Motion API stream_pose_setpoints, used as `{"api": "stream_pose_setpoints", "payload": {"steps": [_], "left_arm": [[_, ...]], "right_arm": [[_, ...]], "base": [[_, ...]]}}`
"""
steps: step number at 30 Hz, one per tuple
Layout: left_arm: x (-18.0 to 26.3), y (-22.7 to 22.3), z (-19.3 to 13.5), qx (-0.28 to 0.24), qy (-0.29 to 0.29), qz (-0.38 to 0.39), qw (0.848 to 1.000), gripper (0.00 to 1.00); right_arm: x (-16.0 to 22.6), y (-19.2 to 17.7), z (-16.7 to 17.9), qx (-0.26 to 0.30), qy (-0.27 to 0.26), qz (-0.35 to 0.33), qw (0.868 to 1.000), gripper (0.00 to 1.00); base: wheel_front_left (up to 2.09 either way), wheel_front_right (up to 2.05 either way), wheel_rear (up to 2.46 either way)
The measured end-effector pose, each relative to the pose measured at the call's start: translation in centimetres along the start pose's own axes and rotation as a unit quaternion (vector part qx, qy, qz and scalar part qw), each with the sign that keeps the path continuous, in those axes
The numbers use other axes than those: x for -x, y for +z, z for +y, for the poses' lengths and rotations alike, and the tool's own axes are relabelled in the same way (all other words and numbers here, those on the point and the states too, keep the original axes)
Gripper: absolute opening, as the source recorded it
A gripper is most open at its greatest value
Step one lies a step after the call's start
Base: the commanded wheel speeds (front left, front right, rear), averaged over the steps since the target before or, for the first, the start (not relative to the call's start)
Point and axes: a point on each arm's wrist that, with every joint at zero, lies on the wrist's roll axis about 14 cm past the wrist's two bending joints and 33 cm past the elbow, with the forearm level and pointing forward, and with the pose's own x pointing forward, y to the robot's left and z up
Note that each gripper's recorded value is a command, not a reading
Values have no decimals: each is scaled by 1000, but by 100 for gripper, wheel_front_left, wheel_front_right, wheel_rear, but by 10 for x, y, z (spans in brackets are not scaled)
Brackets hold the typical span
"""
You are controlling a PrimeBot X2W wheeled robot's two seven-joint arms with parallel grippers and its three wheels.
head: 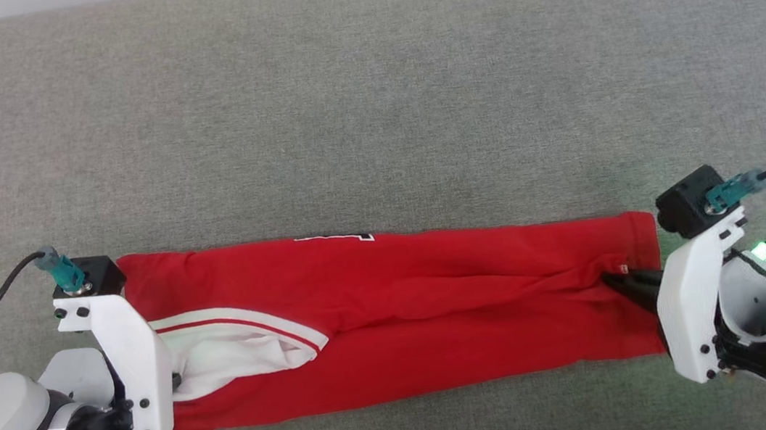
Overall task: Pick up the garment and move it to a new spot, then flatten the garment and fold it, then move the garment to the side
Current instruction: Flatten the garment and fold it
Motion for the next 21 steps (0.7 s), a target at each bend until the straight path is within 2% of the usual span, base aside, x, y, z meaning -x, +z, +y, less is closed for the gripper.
{"api": "stream_pose_setpoints", "payload": {"steps": [1, 2, 10, 14, 19, 21], "left_arm": [[-2, 0, 0, 1, -2, -3, 1000, 92], [-3, 3, 0, 2, -3, -10, 1000, 100], [11, 46, 0, -6, -15, -136, 991, 100], [26, 68, -2, -20, -22, -221, 975, 100], [41, 85, 3, -31, -21, -318, 947, 100], [44, 87, 5, -20, -21, -350, 936, 100]], "right_arm": [[-1, -2, 0, -3, -1, 2, 1000, 100], [-2, -1, -1, -8, 0, 0, 1000, 100], [8, 13, -4, -62, 9, -34, 997, 100], [10, 13, -16, -81, -3, -28, 996, 100], [-1, 1, -14, -104, 6, 6, 995, 100], [-8, -5, -10, -119, 19, 22, 993, 100]], "base": [[0, 0, 0], [0, 0, 0], [0, 0, 0], [0, 0, 0], [0, 0, 0], [0, 0, 0]]}}
